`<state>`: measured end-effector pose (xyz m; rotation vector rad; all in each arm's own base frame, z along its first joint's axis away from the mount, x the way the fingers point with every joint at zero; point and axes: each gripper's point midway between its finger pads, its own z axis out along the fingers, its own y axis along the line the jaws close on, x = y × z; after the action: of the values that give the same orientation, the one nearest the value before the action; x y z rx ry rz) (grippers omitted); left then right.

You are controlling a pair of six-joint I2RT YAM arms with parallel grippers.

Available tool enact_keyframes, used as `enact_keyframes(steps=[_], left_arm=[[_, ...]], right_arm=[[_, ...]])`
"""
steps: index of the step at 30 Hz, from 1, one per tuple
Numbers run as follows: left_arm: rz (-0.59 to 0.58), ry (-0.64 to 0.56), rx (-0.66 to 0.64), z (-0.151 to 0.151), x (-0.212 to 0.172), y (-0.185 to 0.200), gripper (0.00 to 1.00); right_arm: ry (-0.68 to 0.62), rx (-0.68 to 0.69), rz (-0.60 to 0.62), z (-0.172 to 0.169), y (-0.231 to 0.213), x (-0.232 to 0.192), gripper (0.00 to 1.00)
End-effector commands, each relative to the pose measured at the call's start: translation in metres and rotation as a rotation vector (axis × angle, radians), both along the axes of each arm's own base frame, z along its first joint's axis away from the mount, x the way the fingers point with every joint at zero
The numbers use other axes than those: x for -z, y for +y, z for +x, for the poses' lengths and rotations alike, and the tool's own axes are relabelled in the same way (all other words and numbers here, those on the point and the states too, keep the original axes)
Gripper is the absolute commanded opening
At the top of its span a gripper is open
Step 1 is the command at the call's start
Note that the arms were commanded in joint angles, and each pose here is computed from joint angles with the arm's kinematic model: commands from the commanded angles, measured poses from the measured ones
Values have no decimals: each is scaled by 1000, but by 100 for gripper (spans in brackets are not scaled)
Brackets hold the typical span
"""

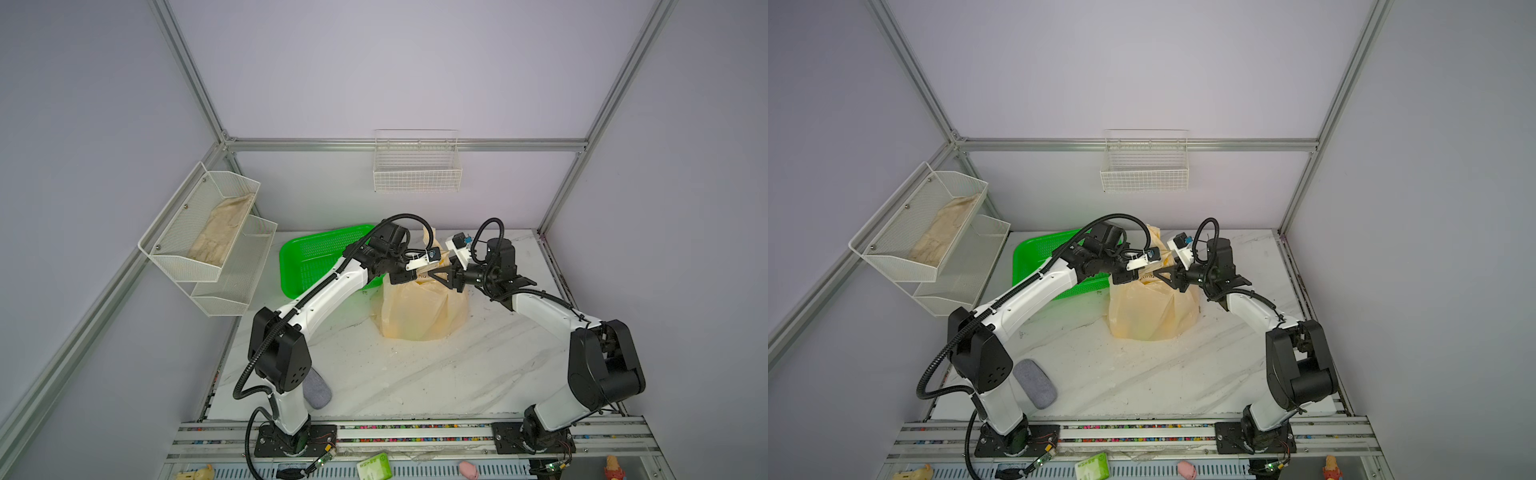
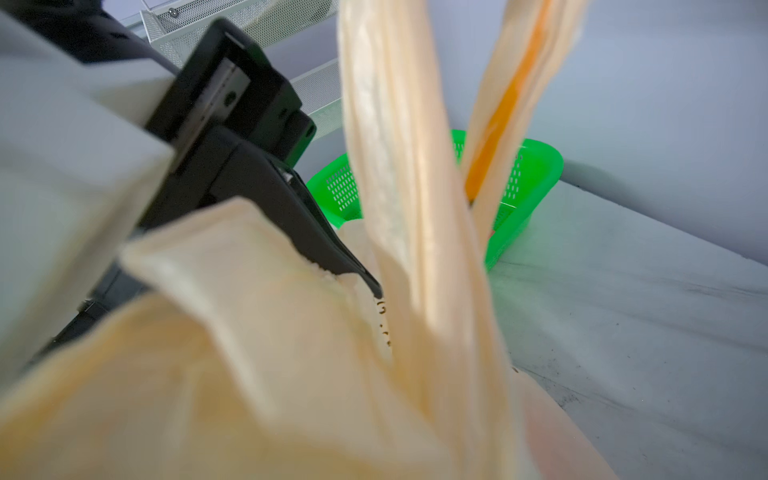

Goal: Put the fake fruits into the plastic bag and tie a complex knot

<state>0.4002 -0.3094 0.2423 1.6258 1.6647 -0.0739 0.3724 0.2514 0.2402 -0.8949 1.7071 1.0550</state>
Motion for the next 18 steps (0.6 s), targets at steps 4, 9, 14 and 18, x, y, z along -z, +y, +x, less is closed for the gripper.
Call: enact_keyframes(steps=[4,9,14,18], left_arm=[[-74,-97,24,7,-51,-12,0],[-87,-97,36,8,-55,-15,0],[-92,-98,50,8,-55,-18,0],[-91,-101,64,7,-55,-24,0]], right_arm=[[-77,-35,15,-9,-5,-16,53],[-81,-60,40,-14,-3,-23,57],[-83,-77,104,-17,-1,-35,58],[-79,-64,143,-13,0,-41,54]])
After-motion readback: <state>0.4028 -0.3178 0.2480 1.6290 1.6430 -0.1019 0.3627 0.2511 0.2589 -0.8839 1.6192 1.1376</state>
